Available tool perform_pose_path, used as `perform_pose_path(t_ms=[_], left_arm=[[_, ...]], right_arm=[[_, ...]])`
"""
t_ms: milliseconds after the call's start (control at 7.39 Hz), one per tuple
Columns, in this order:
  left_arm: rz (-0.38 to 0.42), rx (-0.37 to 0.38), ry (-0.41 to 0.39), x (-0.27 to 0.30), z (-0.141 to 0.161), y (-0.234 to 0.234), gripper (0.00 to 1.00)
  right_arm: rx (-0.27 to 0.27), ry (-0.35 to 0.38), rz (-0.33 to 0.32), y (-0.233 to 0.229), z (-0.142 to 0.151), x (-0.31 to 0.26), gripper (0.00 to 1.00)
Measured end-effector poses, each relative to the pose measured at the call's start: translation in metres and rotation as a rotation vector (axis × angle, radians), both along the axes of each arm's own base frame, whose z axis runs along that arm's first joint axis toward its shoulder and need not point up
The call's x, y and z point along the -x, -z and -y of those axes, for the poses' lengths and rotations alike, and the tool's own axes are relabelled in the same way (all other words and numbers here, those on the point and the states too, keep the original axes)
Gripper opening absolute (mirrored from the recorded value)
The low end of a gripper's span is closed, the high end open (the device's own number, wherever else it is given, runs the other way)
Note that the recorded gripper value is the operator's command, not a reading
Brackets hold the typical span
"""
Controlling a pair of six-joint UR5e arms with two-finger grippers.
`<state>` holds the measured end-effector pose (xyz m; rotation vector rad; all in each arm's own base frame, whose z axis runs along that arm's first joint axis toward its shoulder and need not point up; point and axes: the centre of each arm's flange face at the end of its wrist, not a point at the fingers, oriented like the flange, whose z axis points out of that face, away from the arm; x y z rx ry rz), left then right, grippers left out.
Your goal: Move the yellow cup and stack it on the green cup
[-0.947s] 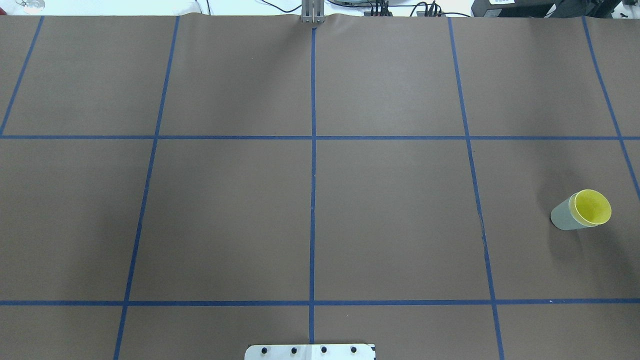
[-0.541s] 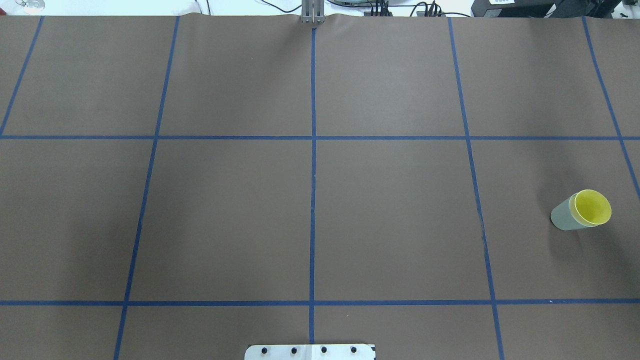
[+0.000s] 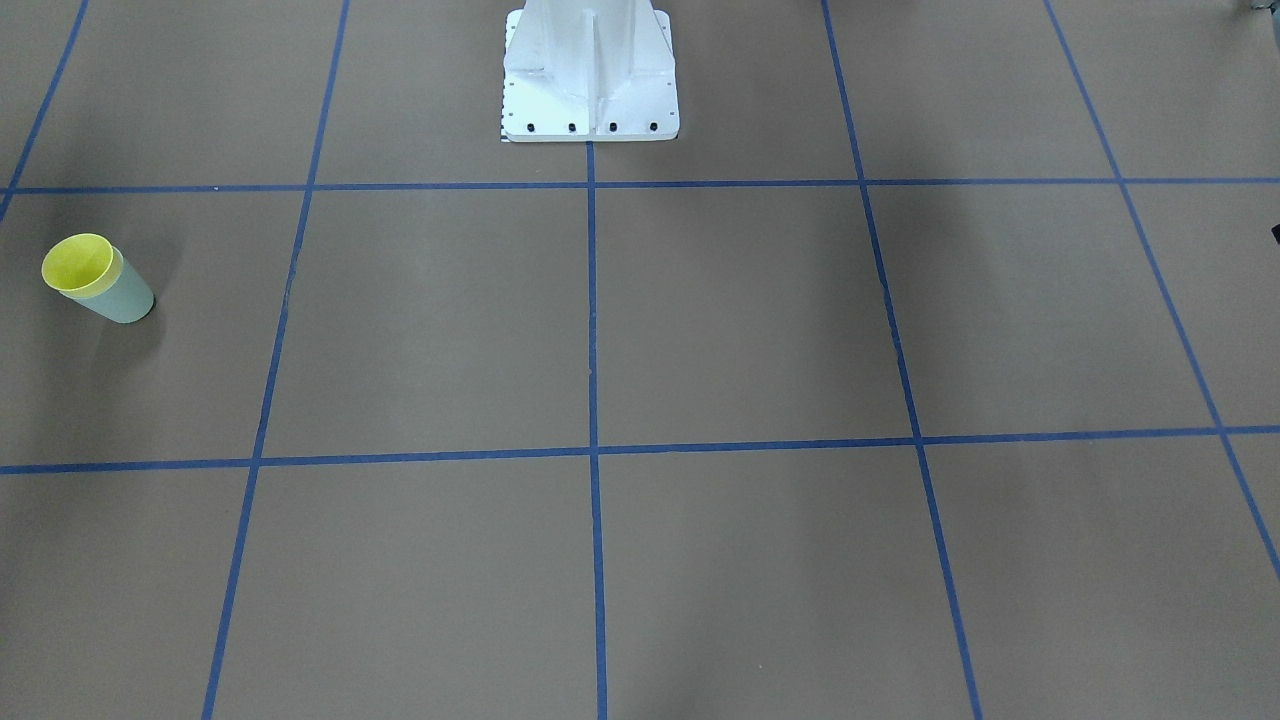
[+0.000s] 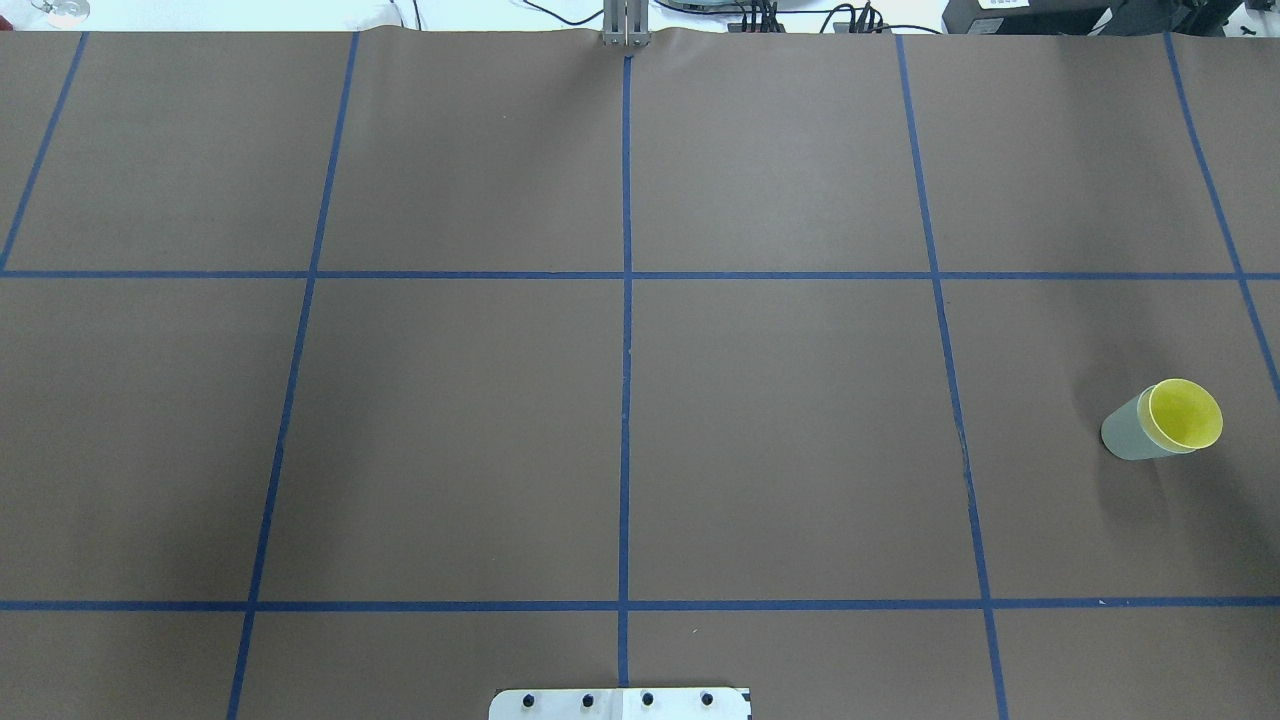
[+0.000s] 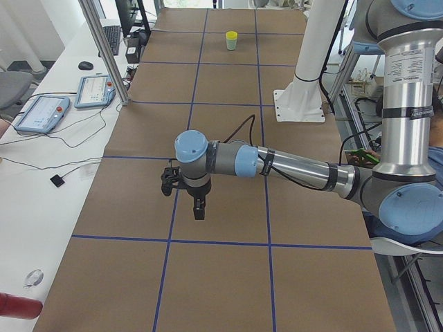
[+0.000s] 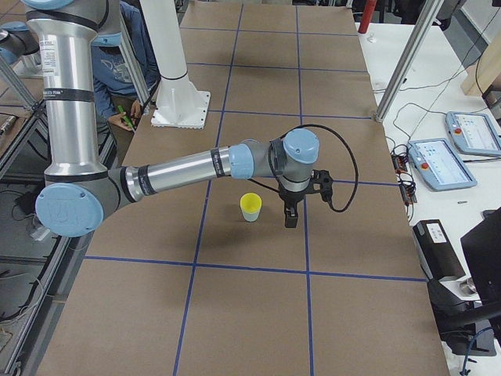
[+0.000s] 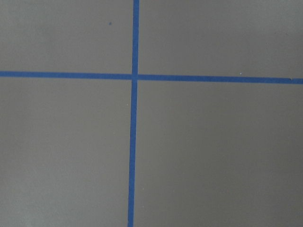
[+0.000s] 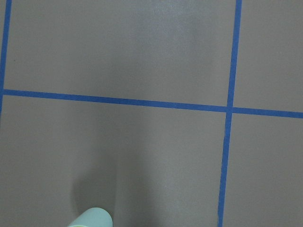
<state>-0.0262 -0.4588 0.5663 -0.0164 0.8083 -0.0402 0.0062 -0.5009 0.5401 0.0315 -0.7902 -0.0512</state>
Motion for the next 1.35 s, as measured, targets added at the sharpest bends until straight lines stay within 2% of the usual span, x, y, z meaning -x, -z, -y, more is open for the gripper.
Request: perform_pose_path(t_ms=[271, 676, 947, 1353], left_arm=[[-0.007, -0.003, 0.022, 0.001, -0.001, 0.004, 1.0], [-0.013, -0.014, 0.018, -0.001, 0.01, 0.006, 1.0], [-0.016, -0.101, -0.05, -0.001, 0.0, 0.0, 1.0], [-0.018, -0.129, -0.066, -0.002, 0.001, 0.0, 1.0]], right_arm=[[0.02, 0.0, 0.007, -0.002, 0.01, 0.002, 1.0], [0.039, -0.001, 0.0, -0.012, 0.004, 0.001, 1.0], [0.046, -0.005, -0.011, -0.016, 0.0, 0.0, 1.0], [0.031, -0.01, -0.015, -0.008, -0.006, -0.002, 1.0]])
